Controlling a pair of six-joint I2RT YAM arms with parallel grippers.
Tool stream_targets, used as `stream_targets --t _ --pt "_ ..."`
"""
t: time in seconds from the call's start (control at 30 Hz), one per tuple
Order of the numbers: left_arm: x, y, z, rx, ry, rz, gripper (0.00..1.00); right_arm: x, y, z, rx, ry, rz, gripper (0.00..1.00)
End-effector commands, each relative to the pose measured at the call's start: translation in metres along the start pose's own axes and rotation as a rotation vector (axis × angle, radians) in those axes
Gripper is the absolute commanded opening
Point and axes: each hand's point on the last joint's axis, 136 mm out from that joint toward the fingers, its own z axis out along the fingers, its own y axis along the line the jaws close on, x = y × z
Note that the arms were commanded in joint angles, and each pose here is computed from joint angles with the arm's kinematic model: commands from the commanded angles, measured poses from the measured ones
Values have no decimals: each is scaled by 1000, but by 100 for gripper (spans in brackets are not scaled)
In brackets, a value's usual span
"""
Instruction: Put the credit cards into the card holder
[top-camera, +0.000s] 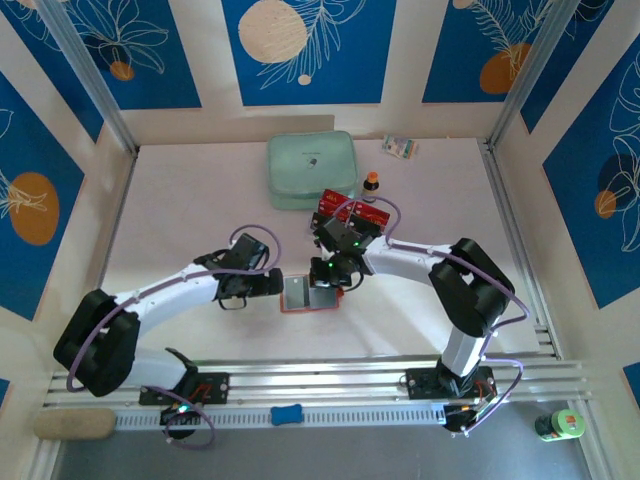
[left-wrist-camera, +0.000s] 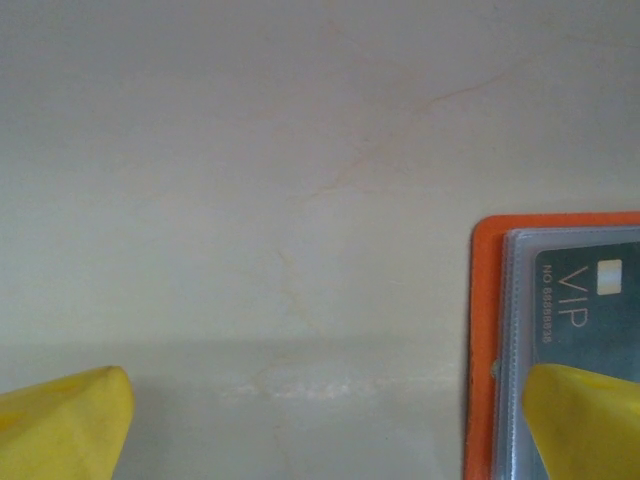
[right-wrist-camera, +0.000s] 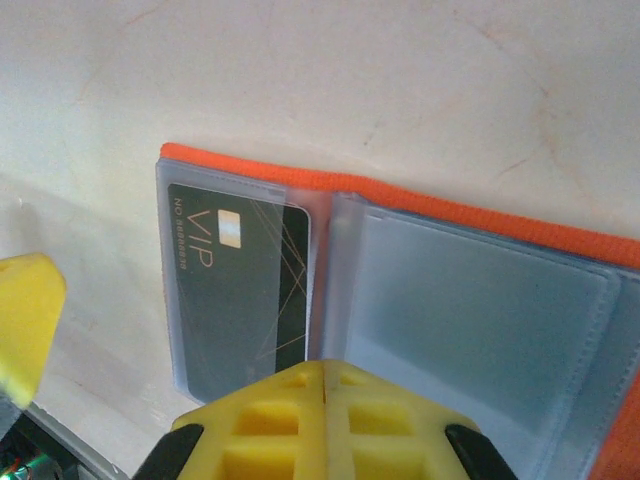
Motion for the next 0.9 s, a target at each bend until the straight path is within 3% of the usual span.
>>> stream_targets --t 0.0,0.87 --pt "3 -8 0 22 10 9 100 8 13 4 -29 32 -7 2" --pt "41 12 29 -75 124 56 100 24 16 28 -8 85 -12 0"
